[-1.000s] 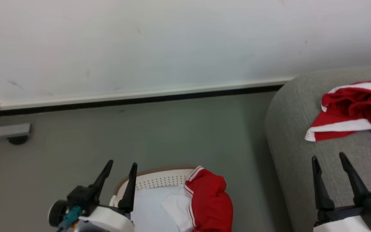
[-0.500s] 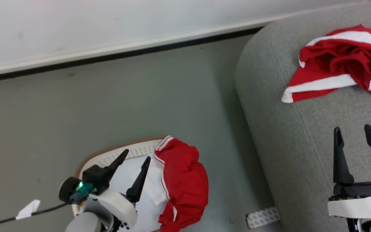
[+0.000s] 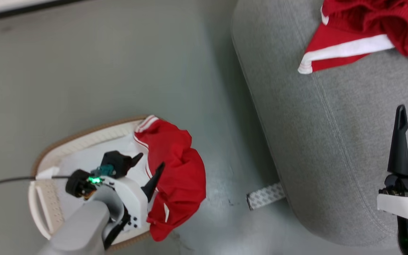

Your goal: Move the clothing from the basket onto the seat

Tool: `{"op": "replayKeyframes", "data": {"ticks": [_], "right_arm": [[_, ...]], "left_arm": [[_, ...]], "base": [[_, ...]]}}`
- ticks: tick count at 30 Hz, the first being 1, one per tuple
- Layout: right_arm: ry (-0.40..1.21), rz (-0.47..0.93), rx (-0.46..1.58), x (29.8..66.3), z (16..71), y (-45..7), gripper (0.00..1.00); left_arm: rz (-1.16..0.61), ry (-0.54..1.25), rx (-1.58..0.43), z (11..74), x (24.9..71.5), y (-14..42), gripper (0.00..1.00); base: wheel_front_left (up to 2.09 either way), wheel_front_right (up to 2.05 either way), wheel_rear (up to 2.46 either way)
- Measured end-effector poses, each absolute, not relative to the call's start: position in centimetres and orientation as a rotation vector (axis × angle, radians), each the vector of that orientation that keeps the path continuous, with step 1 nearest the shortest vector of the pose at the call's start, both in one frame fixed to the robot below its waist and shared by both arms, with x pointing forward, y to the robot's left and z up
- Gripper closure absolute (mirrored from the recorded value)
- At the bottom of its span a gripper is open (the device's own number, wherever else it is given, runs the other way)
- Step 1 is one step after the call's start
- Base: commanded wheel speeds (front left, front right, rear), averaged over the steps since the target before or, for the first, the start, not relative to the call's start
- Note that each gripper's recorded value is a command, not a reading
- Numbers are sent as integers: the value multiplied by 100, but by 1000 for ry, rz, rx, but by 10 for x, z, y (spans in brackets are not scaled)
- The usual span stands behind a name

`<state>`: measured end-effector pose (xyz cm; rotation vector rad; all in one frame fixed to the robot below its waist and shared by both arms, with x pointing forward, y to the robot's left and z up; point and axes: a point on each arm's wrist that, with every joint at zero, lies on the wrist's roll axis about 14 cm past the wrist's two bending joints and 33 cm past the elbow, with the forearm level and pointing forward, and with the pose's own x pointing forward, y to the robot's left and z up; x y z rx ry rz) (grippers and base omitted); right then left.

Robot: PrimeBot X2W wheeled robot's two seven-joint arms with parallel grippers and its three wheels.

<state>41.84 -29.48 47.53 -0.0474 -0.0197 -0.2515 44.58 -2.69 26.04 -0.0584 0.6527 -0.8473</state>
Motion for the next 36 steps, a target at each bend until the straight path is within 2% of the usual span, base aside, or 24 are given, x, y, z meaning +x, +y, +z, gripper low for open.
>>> {"op": "replayKeyframes", "data": {"ticks": [9, 15, 22, 23, 24, 25, 26, 28, 36], "right_arm": [[22, -260, -50, 433, 453, -301, 0], [55, -248, -39, 442, 436, -298, 0], [68, -232, -32, 447, 429, -293, 0], [68, -231, -32, 447, 429, -293, 0], [68, -231, -31, 447, 428, -293, 0], [70, -230, -31, 447, 428, -293, 0], [70, -230, -31, 447, 428, -292, 0], [69, -230, -29, 447, 428, -293, 0], [51, -226, -27, 447, 436, -291, 0]], "left_arm": [[-981, 826, -17, 205, 434, -44, 0], [-1105, 838, -3, 192, 423, -64, 0], [-1163, 851, -20, 189, 419, -75, 0], [-1164, 855, -22, 189, 419, -75, 8], [-1166, 859, -23, 188, 419, -75, 8], [-1167, 862, -21, 188, 418, -75, 31], [-1170, 865, -22, 188, 418, -76, 60], [-1179, 866, -22, 189, 416, -78, 100], [-1175, 850, -18, 201, 414, -76, 100]], "base": [[0, 0, 0], [0, 0, 0], [0, 0, 0], [0, 0, 0], [0, 0, 0], [0, 0, 0], [0, 0, 0], [0, 0, 0], [0, 0, 0]]}}
